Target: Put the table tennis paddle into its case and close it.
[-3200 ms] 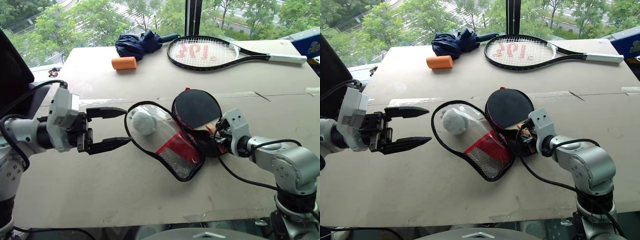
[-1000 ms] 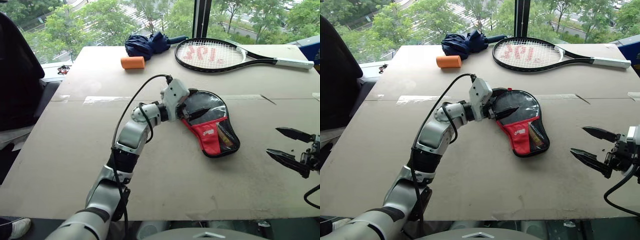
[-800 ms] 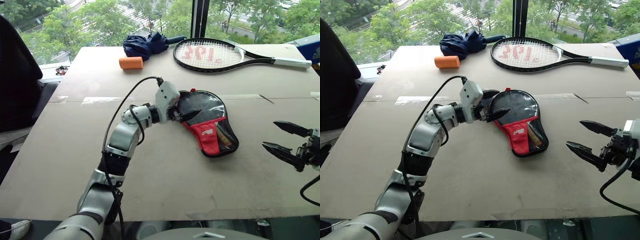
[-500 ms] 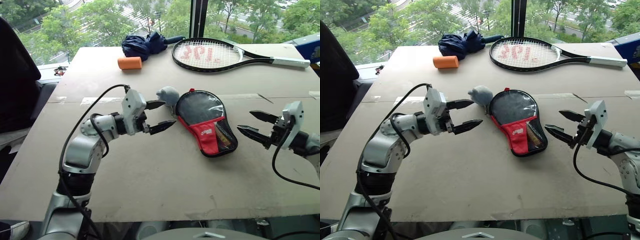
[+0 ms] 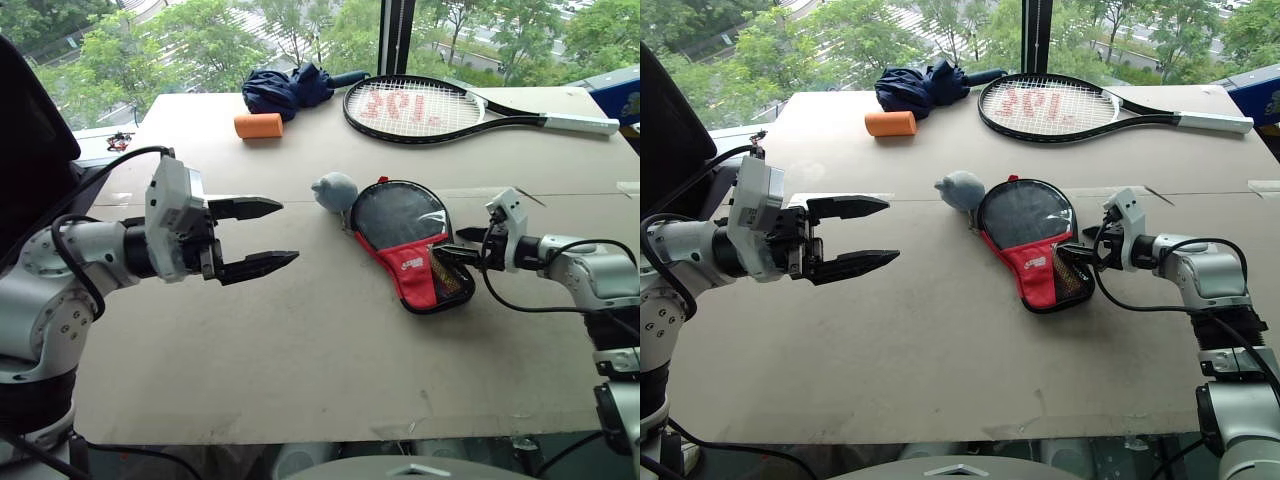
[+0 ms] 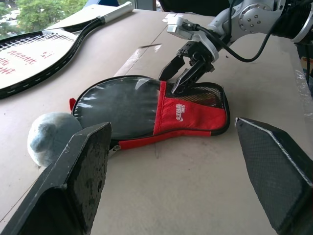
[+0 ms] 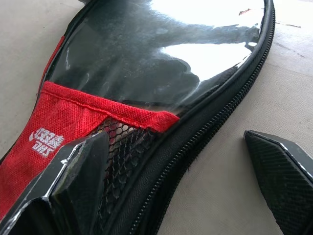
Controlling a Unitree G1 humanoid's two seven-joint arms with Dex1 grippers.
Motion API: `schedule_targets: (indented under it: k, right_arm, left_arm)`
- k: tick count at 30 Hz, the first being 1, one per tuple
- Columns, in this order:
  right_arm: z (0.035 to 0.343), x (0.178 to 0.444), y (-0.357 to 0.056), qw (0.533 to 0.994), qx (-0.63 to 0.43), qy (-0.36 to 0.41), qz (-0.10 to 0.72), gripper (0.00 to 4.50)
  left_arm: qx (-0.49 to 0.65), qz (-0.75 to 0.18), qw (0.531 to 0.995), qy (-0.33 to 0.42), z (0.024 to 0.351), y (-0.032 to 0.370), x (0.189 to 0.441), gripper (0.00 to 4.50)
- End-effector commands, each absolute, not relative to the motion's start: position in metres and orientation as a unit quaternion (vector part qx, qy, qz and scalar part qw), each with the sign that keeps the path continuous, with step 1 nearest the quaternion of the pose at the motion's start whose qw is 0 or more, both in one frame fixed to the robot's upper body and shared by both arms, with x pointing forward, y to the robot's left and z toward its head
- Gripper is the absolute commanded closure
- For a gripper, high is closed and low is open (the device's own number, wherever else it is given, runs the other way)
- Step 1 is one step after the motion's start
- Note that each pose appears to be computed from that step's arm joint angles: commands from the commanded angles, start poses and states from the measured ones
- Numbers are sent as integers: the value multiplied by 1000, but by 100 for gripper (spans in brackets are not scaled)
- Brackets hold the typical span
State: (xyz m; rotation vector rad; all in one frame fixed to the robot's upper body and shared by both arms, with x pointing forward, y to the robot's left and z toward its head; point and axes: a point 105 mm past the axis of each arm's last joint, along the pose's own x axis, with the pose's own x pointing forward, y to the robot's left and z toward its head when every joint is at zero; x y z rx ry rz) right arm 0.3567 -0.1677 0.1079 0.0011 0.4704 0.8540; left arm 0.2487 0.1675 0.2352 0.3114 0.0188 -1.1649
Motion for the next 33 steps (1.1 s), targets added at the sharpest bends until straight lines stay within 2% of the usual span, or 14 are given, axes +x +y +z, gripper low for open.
schedule_targets:
  k: [1, 3, 5, 7, 18, 25, 29, 33]
  right_arm:
    - [101, 347, -154, 862, 6, 247, 443, 156]
    - [101, 346, -153, 860, 8, 250, 444, 250]
    - [103, 348, -155, 866, 27, 252, 432, 325]
    - [104, 347, -158, 868, 40, 255, 425, 445]
    - [112, 293, -169, 857, 158, 297, 389, 445]
    - [101, 244, -148, 859, 212, 316, 343, 445]
    - [96, 234, -134, 861, 232, 310, 331, 445]
    - [94, 243, -144, 878, 232, 306, 285, 445]
  left_arm:
    - [161, -545, 823, -10, 246, 164, 244, 35]
    - [160, -544, 823, -10, 246, 163, 244, 35]
    - [161, -543, 824, -9, 245, 162, 244, 35]
    - [161, -543, 824, -9, 245, 162, 245, 35]
    - [158, -553, 818, -7, 243, 158, 248, 35]
    - [157, -563, 812, -2, 239, 157, 249, 35]
    - [157, -567, 808, 0, 238, 157, 250, 35]
    - [159, -571, 805, 0, 237, 158, 252, 35]
